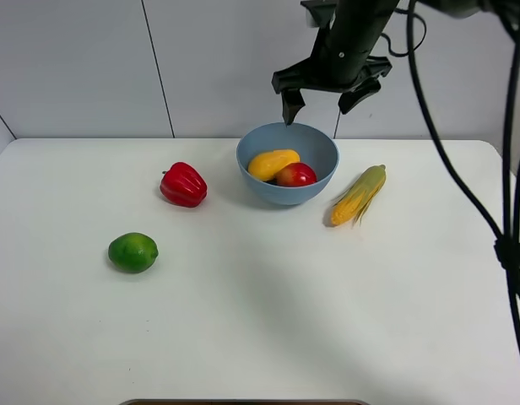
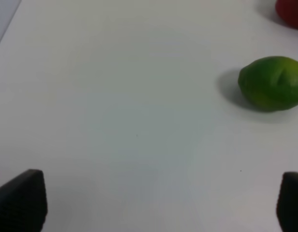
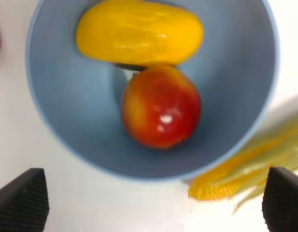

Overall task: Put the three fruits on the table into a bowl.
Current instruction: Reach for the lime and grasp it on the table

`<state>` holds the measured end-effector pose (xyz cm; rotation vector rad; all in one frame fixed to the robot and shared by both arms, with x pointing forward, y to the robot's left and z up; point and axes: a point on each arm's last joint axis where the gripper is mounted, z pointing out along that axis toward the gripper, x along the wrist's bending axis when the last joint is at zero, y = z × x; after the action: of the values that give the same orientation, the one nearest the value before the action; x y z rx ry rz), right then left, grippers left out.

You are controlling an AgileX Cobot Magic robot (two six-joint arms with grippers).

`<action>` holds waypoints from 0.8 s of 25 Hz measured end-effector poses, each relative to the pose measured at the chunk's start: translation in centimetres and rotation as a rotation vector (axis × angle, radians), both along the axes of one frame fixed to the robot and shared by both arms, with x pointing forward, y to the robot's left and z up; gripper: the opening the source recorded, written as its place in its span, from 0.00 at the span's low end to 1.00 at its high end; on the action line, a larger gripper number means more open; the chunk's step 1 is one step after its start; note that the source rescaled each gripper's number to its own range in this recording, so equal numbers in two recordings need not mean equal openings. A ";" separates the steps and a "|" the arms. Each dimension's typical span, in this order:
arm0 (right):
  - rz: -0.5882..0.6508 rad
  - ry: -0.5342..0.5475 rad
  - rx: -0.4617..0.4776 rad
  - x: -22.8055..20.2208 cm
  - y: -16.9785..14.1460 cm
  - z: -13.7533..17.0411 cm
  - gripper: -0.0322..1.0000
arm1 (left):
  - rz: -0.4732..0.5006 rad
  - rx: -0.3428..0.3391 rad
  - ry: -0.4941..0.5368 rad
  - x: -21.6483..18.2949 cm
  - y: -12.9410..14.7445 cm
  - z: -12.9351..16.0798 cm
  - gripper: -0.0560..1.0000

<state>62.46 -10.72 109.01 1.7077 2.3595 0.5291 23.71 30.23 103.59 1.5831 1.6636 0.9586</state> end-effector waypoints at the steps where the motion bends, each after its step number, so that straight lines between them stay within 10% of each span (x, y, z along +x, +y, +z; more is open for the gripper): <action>1: 0.000 -0.018 0.009 -0.4 -0.2 0.9 0.70 | 0.000 0.000 0.000 0.0 0.0 0.0 0.80; 12: -0.002 -0.348 0.174 -10.6 -5.2 15.2 0.70 | 0.000 0.000 0.000 0.0 0.0 0.0 0.80; 20: -0.003 -0.405 0.203 -20.9 -10.3 16.1 0.70 | 0.000 0.000 0.000 0.0 0.0 0.0 0.80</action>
<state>41.53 -21.06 125.11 1.5021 2.0702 1.0350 23.71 30.23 103.59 1.5831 1.6636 0.9586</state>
